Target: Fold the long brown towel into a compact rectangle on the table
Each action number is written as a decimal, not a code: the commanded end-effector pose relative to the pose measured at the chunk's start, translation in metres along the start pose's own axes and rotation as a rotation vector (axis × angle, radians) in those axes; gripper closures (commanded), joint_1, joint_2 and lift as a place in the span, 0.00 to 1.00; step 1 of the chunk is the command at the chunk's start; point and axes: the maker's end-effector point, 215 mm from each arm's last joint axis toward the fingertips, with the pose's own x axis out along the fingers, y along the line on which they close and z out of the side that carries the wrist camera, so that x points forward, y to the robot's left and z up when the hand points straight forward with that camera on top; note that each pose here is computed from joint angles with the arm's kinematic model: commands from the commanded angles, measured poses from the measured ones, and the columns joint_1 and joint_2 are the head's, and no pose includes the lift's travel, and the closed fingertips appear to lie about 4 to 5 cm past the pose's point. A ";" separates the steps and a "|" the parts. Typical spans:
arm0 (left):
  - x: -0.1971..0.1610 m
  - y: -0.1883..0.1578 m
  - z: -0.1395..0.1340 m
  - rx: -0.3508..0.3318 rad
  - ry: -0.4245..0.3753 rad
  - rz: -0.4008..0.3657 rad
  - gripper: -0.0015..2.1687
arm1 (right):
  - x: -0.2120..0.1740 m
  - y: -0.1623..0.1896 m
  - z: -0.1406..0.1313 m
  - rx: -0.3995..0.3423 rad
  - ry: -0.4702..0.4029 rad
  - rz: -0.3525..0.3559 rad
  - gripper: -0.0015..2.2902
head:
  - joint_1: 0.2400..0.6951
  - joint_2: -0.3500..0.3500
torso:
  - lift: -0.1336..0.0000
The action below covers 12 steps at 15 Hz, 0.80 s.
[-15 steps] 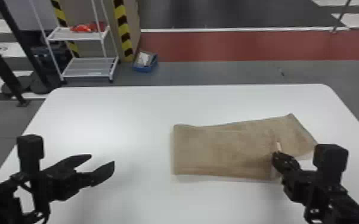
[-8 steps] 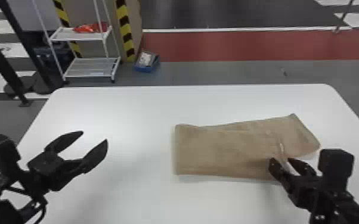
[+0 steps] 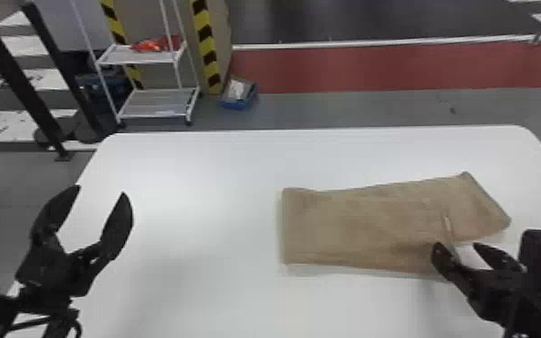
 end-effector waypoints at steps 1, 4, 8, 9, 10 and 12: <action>-0.006 -0.004 -0.002 0.001 -0.001 -0.009 0.04 | 0.006 0.000 -0.001 0.001 -0.004 0.000 0.20 | 1.00 0.67 | 0.08; -0.005 -0.005 -0.002 0.006 0.004 -0.019 0.04 | 0.009 0.000 -0.004 0.000 -0.002 0.001 0.23 | 1.00 0.66 | 0.08; -0.001 -0.014 -0.023 -0.009 0.097 -0.072 0.04 | 0.009 0.006 -0.004 -0.001 -0.011 0.011 0.33 | 1.00 0.65 | 0.08; -0.002 -0.017 -0.028 -0.001 0.119 -0.084 0.04 | 0.009 0.009 -0.003 -0.002 -0.013 0.017 0.36 | 1.00 0.65 | 0.08; 0.000 -0.023 -0.033 0.018 0.144 -0.108 0.04 | 0.009 0.012 -0.003 -0.002 -0.012 0.022 0.36 | 1.00 0.65 | 0.08; -0.001 -0.033 -0.039 0.059 0.183 -0.155 0.04 | 0.009 0.019 0.001 -0.005 -0.020 0.032 0.36 | 1.00 0.64 | 0.08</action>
